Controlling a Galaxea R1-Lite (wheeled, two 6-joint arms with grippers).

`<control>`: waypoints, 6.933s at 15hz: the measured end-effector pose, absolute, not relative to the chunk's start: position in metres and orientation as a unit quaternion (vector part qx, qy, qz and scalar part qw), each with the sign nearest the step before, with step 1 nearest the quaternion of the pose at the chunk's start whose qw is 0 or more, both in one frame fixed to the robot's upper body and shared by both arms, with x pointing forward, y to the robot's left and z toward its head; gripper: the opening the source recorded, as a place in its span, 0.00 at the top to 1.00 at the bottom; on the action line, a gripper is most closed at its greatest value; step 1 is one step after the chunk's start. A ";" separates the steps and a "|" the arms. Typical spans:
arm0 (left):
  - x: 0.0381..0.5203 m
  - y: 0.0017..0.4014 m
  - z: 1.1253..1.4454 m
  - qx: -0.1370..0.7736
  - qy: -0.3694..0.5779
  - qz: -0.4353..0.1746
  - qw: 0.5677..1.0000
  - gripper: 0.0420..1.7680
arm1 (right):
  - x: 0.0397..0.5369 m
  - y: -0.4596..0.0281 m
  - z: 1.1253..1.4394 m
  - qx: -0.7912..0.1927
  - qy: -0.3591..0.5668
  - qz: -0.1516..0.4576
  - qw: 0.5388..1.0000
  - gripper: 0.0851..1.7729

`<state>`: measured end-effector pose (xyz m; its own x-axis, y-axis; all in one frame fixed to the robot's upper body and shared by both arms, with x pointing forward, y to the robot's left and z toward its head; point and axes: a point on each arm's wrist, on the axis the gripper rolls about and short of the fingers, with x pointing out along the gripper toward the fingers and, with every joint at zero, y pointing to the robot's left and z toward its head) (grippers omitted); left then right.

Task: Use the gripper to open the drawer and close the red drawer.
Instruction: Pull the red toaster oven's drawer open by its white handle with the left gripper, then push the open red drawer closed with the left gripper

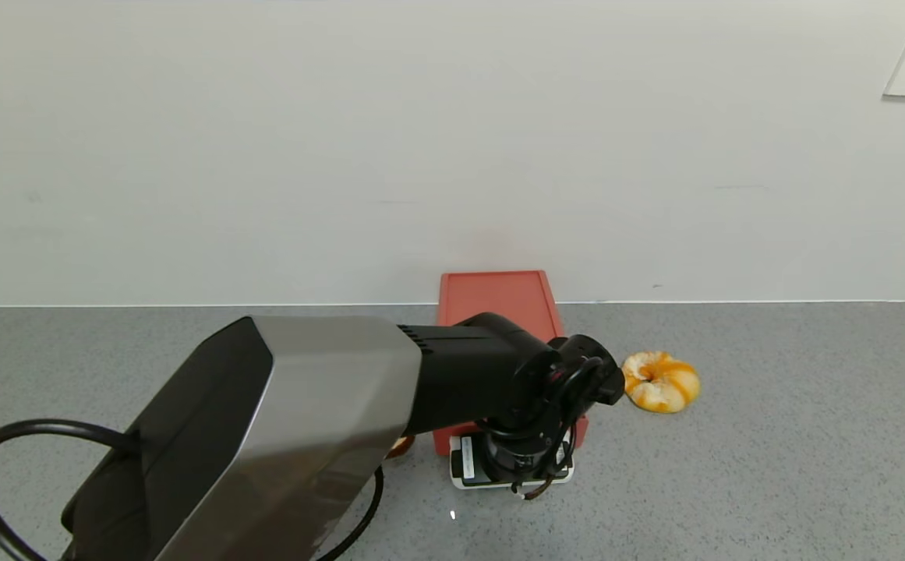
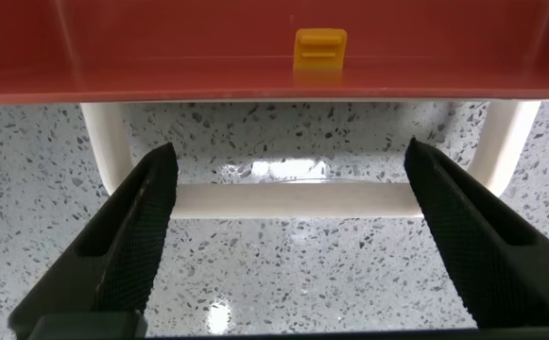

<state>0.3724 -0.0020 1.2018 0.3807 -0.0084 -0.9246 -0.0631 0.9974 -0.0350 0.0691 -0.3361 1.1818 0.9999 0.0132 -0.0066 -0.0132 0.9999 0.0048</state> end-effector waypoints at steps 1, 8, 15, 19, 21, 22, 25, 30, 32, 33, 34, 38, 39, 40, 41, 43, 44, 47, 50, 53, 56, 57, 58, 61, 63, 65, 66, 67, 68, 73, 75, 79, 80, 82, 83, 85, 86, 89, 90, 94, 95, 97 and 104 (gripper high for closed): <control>0.371 -0.002 1.202 -0.033 0.559 0.015 0.828 0.03 | 0.069 -0.336 1.182 0.002 0.003 0.007 1.000 0.04; 0.359 -0.003 1.202 -0.030 0.578 0.003 0.815 0.03 | 0.069 -0.336 1.182 0.002 0.003 0.007 1.000 0.04; 0.352 -0.003 1.201 -0.012 0.588 0.007 0.809 0.03 | 0.069 -0.336 1.182 0.002 0.003 0.007 1.000 0.04; 0.350 -0.004 1.202 -0.011 0.589 0.004 0.808 0.03 | 0.069 -0.336 1.182 0.002 0.003 0.007 1.000 0.04; 0.350 -0.003 1.202 -0.011 0.590 0.005 0.808 0.03 | 0.069 -0.336 1.182 0.002 0.003 0.007 1.000 0.04; 0.349 -0.003 1.202 -0.009 0.591 0.006 0.806 0.03 | 0.069 -0.336 1.182 0.002 0.003 0.007 1.000 0.04; 0.346 -0.003 1.202 -0.012 0.595 0.010 0.803 0.03 | 0.069 -0.336 1.182 0.002 0.003 0.007 1.000 0.04; 0.343 -0.004 1.205 -0.013 0.596 0.005 0.803 0.03 | 0.069 -0.336 1.182 0.002 0.003 0.007 1.000 0.04; 0.345 -0.002 1.210 -0.019 0.592 0.003 0.806 0.03 | 0.069 -0.336 1.182 0.002 0.003 0.007 1.000 0.04; 0.345 -0.001 1.213 -0.022 0.590 0.000 0.807 0.03 | 0.069 -0.336 1.182 0.002 0.003 0.006 1.000 0.04; 0.345 -0.001 1.218 -0.025 0.587 -0.003 0.809 0.03 | 0.069 -0.336 1.182 0.002 0.003 0.006 1.000 0.04; 0.341 0.009 1.248 -0.044 0.573 -0.020 0.818 0.03 | 0.069 -0.336 1.182 0.002 0.003 0.007 1.000 0.04; 0.339 0.014 1.260 -0.051 0.570 -0.034 0.819 0.03 | 0.069 -0.336 1.182 0.002 0.003 0.007 1.000 0.04; 0.337 0.019 1.273 -0.058 0.567 -0.049 0.821 0.03 | 0.069 -0.336 1.182 0.002 0.003 0.007 1.000 0.04; 0.336 0.026 1.287 -0.065 0.562 -0.067 0.822 0.03 | 0.069 -0.336 1.182 0.002 0.003 0.006 1.000 0.04; 0.333 0.042 1.316 -0.081 0.556 -0.114 0.819 0.03 | 0.069 -0.336 1.182 0.002 0.003 0.007 1.000 0.04; 0.332 0.052 1.330 -0.088 0.553 -0.143 0.816 0.03 | 0.069 -0.336 1.182 0.002 0.003 0.007 1.000 0.04; 0.335 0.087 1.366 -0.122 0.525 -0.199 0.819 0.03 | 0.069 -0.336 1.182 0.002 0.003 0.007 1.000 0.04; 0.338 0.117 1.381 -0.138 0.477 -0.250 0.831 0.03 | 0.069 -0.336 1.182 0.002 0.004 0.007 1.000 0.04; 0.343 0.149 1.384 -0.148 0.410 -0.300 0.849 0.03 | 0.069 -0.336 1.182 0.002 0.003 0.007 1.000 0.04; 0.341 0.180 1.383 -0.141 0.371 -0.313 0.863 0.03 | 0.069 -0.336 1.182 0.002 0.003 0.006 1.000 0.04; 0.340 0.189 1.383 -0.143 0.364 -0.318 0.864 0.03 | 0.069 -0.336 1.182 0.002 0.003 0.007 1.000 0.04; 0.339 0.196 1.384 -0.141 0.356 -0.323 0.865 0.03 | 0.069 -0.336 1.182 0.002 0.003 0.007 1.000 0.04; 0.337 0.217 1.379 -0.108 0.322 -0.353 0.872 0.03 | 0.069 -0.336 1.182 0.002 0.004 0.006 1.000 0.04; 0.336 0.227 1.374 -0.088 0.286 -0.374 0.878 0.03 | 0.069 -0.336 1.182 0.002 0.003 0.007 1.000 0.04; 0.333 0.232 1.372 -0.086 0.282 -0.373 0.880 0.03 | 0.069 -0.336 1.182 0.002 0.003 0.007 1.000 0.04; 0.332 0.233 1.372 -0.087 0.281 -0.372 0.880 0.03 | 0.069 -0.336 1.182 0.002 0.003 0.007 1.000 0.04; 0.331 0.234 1.372 -0.087 0.281 -0.372 0.881 0.03 | 0.069 -0.336 1.182 0.002 0.004 0.007 1.000 0.04; 0.331 0.234 1.372 -0.087 0.282 -0.372 0.880 0.03 | 0.069 -0.336 1.182 0.002 0.004 0.007 1.000 0.04; 0.329 0.233 1.371 -0.087 0.284 -0.373 0.879 0.03 | 0.069 -0.336 1.182 0.002 0.004 0.007 1.000 0.04; 0.330 0.233 1.371 -0.086 0.283 -0.374 0.879 0.03 | 0.069 -0.336 1.182 0.002 0.003 0.007 1.000 0.04; 0.329 0.233 1.370 -0.087 0.284 -0.373 0.879 0.03 | 0.069 -0.336 1.182 0.002 0.003 0.007 1.000 0.04; 0.330 0.233 1.371 -0.087 0.283 -0.373 0.879 0.03 | 0.069 -0.336 1.182 0.002 0.003 0.007 1.000 0.04; 0.330 0.233 1.371 -0.087 0.283 -0.373 0.879 0.03 | 0.069 -0.336 1.182 0.002 0.003 0.007 1.000 0.04; 0.329 0.233 1.371 -0.087 0.283 -0.372 0.880 0.03 | 0.069 -0.336 1.182 0.002 0.003 0.007 1.000 0.04; 0.329 0.233 1.372 -0.088 0.282 -0.372 0.880 0.03 | 0.069 -0.336 1.182 0.002 0.004 0.006 1.000 0.04; 0.329 0.233 1.372 -0.088 0.282 -0.372 0.880 0.03 | 0.069 -0.336 1.182 0.002 0.003 0.006 1.000 0.04; 0.329 0.233 1.372 -0.090 0.282 -0.371 0.880 0.03 | 0.069 -0.336 1.182 0.003 0.004 0.007 1.000 0.04; 0.329 0.232 1.372 -0.090 0.282 -0.370 0.880 0.03 | 0.069 -0.336 1.182 0.002 0.004 0.007 1.000 0.04; 0.327 0.221 1.373 -0.097 0.292 -0.362 0.880 0.03 | 0.069 -0.336 1.182 0.002 0.003 0.007 1.000 0.04; 0.326 0.217 1.375 -0.099 0.292 -0.357 0.882 0.03 | 0.069 -0.336 1.182 0.002 0.003 0.007 1.000 0.04; 0.324 0.204 1.378 -0.099 0.291 -0.344 0.887 0.03 | 0.069 -0.336 1.182 0.002 0.003 0.007 1.000 0.04; 0.314 0.165 1.387 -0.105 0.356 -0.278 0.886 0.03 | 0.069 -0.336 1.182 0.002 0.003 0.007 1.000 0.04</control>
<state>0.3138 0.1651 1.3871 0.5915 -0.5678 -0.5725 0.4182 0.8231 -0.3842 0.0691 -0.3361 1.1818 0.9999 0.0132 -0.0066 -0.0132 0.9999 0.0048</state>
